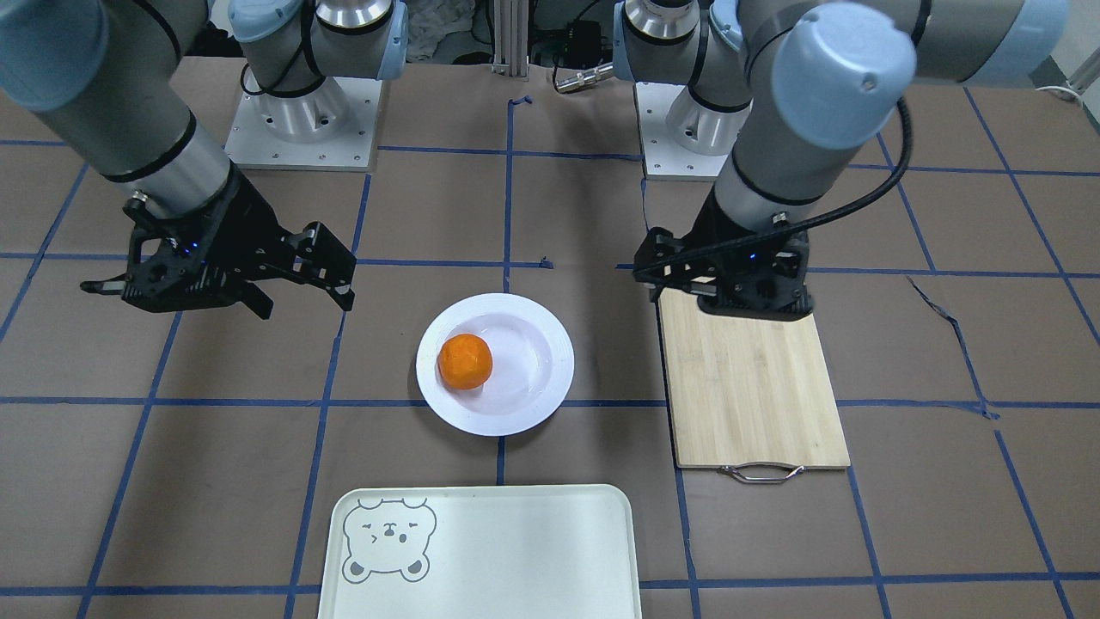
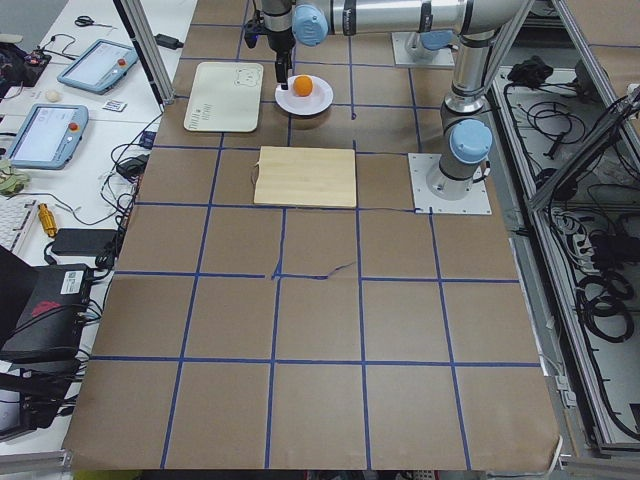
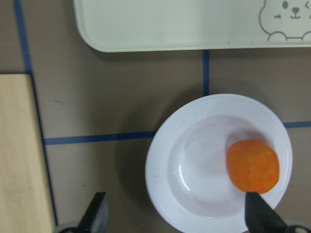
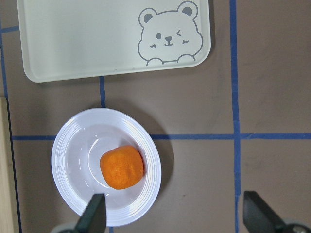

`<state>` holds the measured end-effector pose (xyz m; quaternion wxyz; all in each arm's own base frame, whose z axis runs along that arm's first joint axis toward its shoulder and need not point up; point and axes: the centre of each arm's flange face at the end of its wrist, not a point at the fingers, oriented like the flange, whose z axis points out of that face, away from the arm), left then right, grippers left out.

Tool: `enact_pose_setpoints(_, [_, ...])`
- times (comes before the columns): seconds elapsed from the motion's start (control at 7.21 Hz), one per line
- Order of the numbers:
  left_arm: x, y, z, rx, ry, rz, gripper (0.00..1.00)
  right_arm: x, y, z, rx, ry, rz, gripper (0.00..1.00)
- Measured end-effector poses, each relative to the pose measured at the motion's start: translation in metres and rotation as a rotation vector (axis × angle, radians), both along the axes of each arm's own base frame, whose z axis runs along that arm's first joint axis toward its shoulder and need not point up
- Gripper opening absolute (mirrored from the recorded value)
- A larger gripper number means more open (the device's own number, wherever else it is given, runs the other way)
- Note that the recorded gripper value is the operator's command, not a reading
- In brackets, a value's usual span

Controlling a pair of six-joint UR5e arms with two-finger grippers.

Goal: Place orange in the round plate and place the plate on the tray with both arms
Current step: 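Raise the left gripper back toward rest while the right gripper reaches to the plate rim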

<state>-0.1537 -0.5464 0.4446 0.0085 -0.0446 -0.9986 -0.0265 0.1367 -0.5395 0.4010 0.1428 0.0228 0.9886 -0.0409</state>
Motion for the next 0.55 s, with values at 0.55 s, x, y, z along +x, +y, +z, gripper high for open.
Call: enact_pose_setpoints(0.55, [0.025, 0.033, 0.053, -0.074, -0.013, -0.04, 1.0, 0.011, 0.059, -0.15, -0.029, -0.09, 0.008, 1.0])
